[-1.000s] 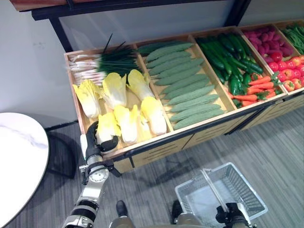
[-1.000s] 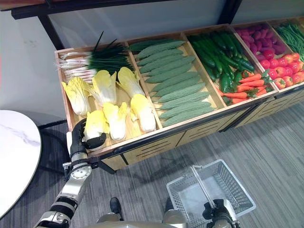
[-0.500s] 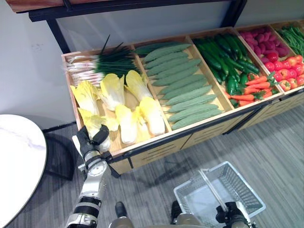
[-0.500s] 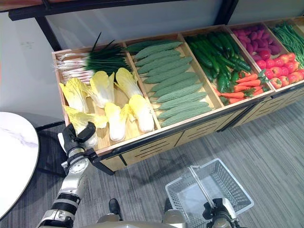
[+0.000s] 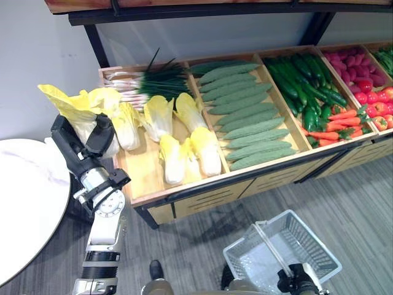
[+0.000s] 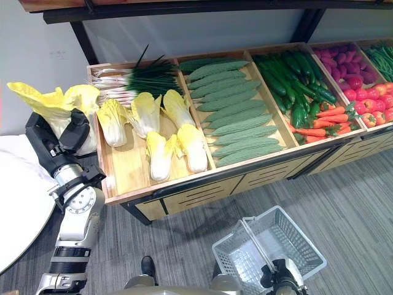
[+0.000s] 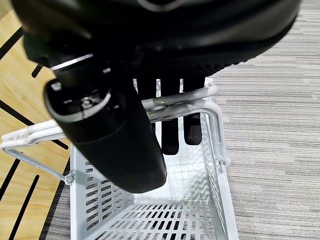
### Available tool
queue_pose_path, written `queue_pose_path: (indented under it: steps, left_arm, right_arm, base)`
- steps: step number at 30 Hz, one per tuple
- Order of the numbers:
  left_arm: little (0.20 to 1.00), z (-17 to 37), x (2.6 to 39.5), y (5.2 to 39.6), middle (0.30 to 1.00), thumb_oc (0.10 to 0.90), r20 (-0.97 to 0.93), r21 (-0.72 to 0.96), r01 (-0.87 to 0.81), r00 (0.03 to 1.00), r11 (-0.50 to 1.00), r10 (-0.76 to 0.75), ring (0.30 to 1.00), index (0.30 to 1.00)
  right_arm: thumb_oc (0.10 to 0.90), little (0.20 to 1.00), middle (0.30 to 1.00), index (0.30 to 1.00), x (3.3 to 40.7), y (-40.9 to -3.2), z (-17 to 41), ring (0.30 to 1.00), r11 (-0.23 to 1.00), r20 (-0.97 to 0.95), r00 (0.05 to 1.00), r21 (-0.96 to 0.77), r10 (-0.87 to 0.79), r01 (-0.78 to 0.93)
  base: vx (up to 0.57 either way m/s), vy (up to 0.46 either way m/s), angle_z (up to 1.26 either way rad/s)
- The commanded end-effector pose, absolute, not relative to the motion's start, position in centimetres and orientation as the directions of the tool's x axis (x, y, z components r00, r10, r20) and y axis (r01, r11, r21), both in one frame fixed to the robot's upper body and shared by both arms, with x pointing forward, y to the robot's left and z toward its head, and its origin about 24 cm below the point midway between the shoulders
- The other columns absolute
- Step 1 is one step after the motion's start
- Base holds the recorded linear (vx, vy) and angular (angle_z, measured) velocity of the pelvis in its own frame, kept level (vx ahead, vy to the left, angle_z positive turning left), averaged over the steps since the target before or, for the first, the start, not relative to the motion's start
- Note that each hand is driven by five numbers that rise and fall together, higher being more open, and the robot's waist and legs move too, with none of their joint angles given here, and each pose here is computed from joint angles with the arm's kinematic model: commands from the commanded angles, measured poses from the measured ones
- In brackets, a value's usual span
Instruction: Get the vegetables into the basket
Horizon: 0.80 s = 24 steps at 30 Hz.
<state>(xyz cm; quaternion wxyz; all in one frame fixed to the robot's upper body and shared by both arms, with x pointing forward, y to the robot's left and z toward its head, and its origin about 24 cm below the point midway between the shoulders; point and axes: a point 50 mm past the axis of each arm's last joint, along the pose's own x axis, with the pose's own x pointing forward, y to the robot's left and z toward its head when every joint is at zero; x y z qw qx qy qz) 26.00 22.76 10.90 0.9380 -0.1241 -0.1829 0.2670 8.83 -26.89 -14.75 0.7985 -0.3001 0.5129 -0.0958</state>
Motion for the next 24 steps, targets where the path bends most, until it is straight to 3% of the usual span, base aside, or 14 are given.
queue_pose_path:
  steps: [1,3,6,10,24]
  left_arm:
    - [0.3,14.0,26.3,21.1,0.3,0.4,0.434,-0.435,-0.127,0.838,0.891,0.331,0.3,0.3]
    - [0.3,13.2,26.0,20.6,0.3,0.4,0.402,-0.479,-0.065,0.871,0.876,0.284,0.3,0.3]
    - [0.3,10.6,25.8,18.9,0.3,0.4,0.296,-0.671,0.063,0.936,0.739,0.189,0.3,0.3]
    - [0.3,9.5,25.5,17.8,0.3,0.4,0.256,-0.739,0.111,0.959,0.665,0.124,0.3,0.3]
    - [0.3,8.5,25.2,16.4,0.3,0.4,0.239,-0.753,0.172,0.971,0.635,0.02,0.3,0.3]
  right_arm:
    - [0.4,0.3,0.3,0.3,11.0,-28.5,-13.6,0.3,0.78,-0.709,0.51,-0.616,-0.487,-0.11]
    - [0.4,0.3,0.3,0.3,11.1,-28.6,-13.5,0.3,0.78,-0.71,0.51,-0.615,-0.486,-0.112]
    - [0.4,0.3,0.3,0.3,11.0,-28.6,-13.6,0.3,0.786,-0.718,0.504,-0.608,-0.48,-0.117]
    - [0.4,0.3,0.3,0.3,10.9,-28.6,-13.6,0.3,0.786,-0.724,0.496,-0.606,-0.48,-0.125]
    - [0.4,0.3,0.3,0.3,11.0,-28.5,-13.7,0.3,0.787,-0.724,0.496,-0.605,-0.48,-0.12]
  base:
    - [0.0,0.0,0.0]
    - [0.0,0.0,0.0]
    - [0.0,0.0,0.0]
    - [0.0,0.0,0.0]
    - [0.0,0.004,0.0]
